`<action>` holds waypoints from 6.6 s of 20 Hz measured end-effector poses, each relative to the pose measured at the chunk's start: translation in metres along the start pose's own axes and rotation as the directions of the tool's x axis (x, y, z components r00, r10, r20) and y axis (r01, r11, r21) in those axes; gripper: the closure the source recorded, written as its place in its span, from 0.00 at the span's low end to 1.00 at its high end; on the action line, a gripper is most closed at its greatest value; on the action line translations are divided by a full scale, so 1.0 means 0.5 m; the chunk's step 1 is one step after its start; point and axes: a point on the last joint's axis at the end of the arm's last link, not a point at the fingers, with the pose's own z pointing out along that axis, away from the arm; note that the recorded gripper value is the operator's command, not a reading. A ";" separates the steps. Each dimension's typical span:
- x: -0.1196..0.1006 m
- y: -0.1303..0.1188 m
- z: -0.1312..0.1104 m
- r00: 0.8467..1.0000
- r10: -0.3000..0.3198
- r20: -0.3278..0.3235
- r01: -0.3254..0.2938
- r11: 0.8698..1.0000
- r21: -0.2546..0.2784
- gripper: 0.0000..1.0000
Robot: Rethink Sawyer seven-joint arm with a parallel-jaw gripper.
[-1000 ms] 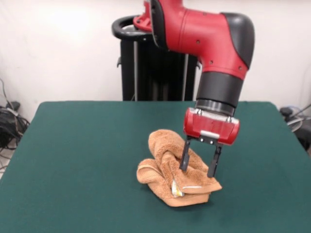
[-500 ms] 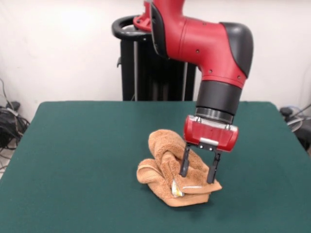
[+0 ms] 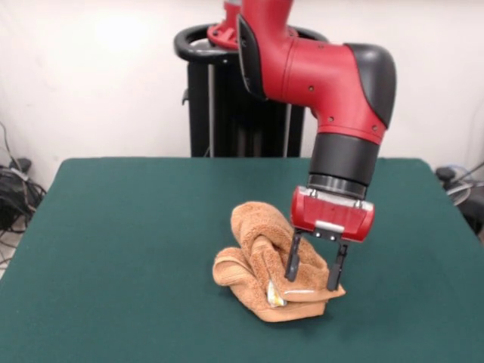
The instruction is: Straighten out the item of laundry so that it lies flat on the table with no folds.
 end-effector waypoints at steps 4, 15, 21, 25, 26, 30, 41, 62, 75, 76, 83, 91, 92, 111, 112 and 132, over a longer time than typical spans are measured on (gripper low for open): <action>0.007 0.002 0.008 1.000 -0.001 0.002 0.001 1.000 0.001 0.00; -0.012 0.041 0.028 0.999 0.038 0.031 -0.037 0.998 -0.044 0.00; -0.014 0.061 0.030 0.998 0.058 0.037 -0.055 0.996 -0.068 0.00; -0.014 0.071 0.029 0.998 0.061 0.036 -0.058 0.995 -0.077 0.00; -0.013 0.073 0.029 0.998 0.060 0.036 -0.057 0.995 -0.078 0.00; -0.016 0.084 0.024 0.997 0.060 0.038 -0.056 0.995 -0.080 0.00; -0.054 0.131 -0.007 0.994 0.096 0.057 -0.091 0.993 -0.072 0.00; -0.014 0.213 -0.068 0.992 0.116 -0.049 -0.116 0.993 0.017 0.00; -0.016 0.157 -0.057 0.992 0.117 -0.043 -0.114 0.991 0.064 0.00; -0.014 0.153 -0.054 0.992 0.116 -0.046 -0.113 0.991 0.066 0.00; 0.029 0.103 -0.003 0.993 0.091 -0.074 -0.084 0.992 0.089 0.00; 0.053 0.093 0.023 0.993 0.077 -0.085 -0.069 0.993 0.096 0.00; 0.052 0.092 0.023 0.993 0.077 -0.085 -0.069 0.993 0.096 0.00; 0.017 0.075 -0.014 0.999 0.020 -0.032 -0.015 0.991 0.136 0.00; 0.016 0.072 -0.016 0.999 0.018 -0.030 -0.013 0.990 0.139 0.00; 0.053 0.082 -0.003 0.999 -0.002 -0.053 0.009 0.990 0.144 0.00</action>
